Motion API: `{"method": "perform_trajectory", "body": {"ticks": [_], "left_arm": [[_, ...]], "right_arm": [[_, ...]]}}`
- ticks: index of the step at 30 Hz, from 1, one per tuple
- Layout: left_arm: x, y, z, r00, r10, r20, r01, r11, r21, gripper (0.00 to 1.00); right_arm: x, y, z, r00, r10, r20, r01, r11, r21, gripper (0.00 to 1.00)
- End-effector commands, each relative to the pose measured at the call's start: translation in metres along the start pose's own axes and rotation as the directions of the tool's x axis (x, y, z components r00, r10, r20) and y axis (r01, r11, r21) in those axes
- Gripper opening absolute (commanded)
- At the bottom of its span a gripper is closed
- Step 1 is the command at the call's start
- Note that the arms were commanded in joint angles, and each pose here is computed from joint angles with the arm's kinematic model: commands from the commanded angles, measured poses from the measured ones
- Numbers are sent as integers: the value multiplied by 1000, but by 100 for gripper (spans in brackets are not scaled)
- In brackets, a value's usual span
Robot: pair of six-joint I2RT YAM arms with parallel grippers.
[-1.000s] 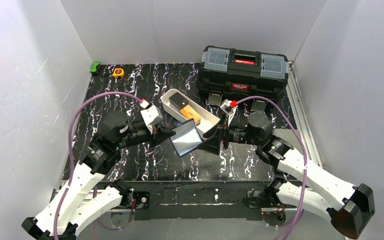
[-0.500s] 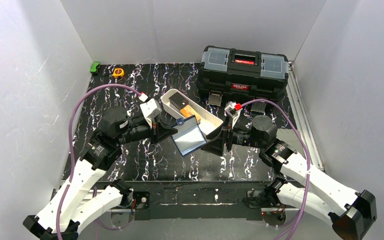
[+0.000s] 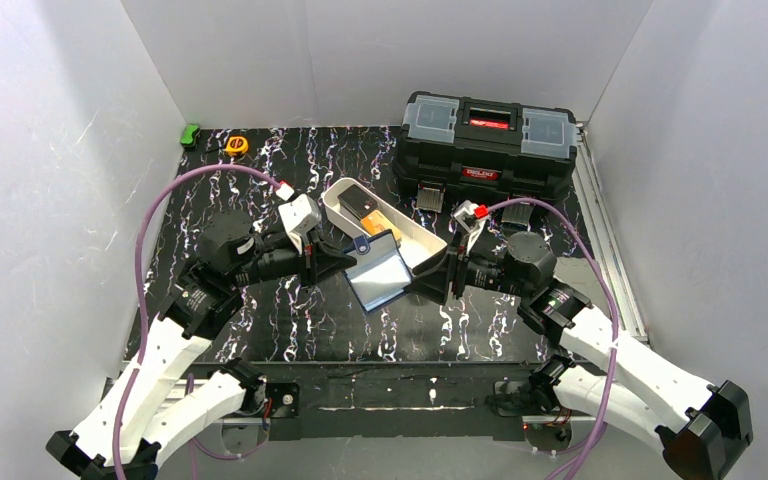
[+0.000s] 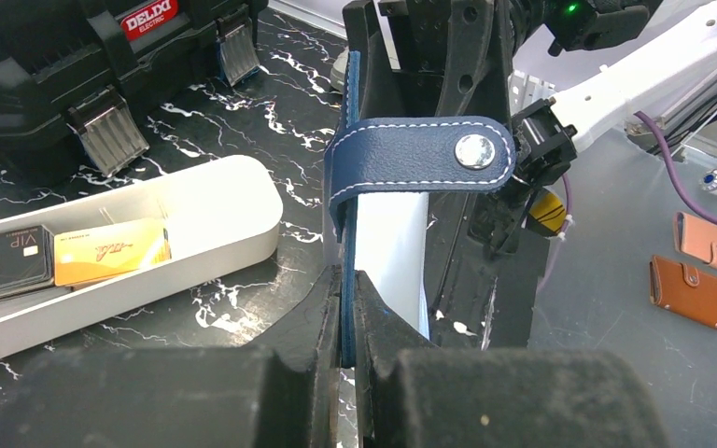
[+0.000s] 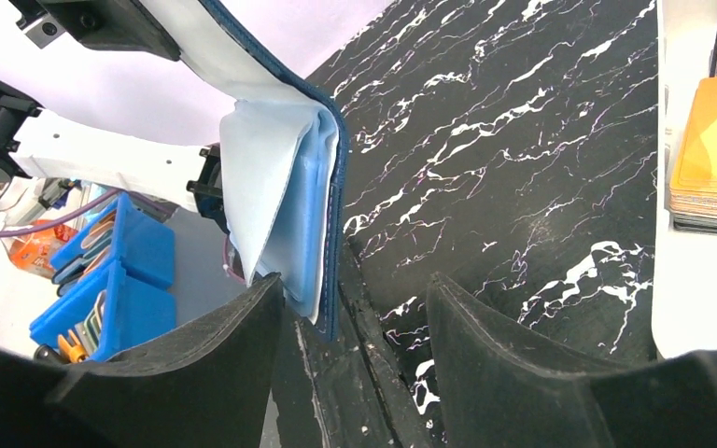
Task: Put the credit cards into the card holder
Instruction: Open the card holder at the center of the board.
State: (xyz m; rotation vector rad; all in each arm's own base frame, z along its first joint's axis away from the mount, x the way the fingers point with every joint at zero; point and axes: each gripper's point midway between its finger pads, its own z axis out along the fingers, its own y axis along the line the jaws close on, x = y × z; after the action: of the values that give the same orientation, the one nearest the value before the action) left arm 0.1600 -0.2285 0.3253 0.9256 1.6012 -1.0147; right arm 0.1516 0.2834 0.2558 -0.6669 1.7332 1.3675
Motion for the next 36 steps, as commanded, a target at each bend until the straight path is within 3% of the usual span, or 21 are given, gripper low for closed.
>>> {"method": "perform_trajectory", "body": {"ticks": [1,10,17,23,36], "left_arm": [[-21,-8,-4,998,34,56,-35,999,29,0],[-19,-13,-4,998,38,54,-41,998,56,0],[-16,-20,-5,998,37,44,-41,994,97,0],[-12,-33,-4,1000,3,20,-7,984,180,0],[-10,-41,-2,1000,-23,-10,25,969,247,0]], "right_arm": [[-18,6,2,998,-20,67,22,999,-28,64],[-30,9,14,996,22,91,-16,998,-66,63],[-45,18,24,996,0,94,12,993,-117,73],[-55,24,26,991,-58,120,74,987,-142,75],[-68,49,30,989,-80,128,113,954,-279,72]]}}
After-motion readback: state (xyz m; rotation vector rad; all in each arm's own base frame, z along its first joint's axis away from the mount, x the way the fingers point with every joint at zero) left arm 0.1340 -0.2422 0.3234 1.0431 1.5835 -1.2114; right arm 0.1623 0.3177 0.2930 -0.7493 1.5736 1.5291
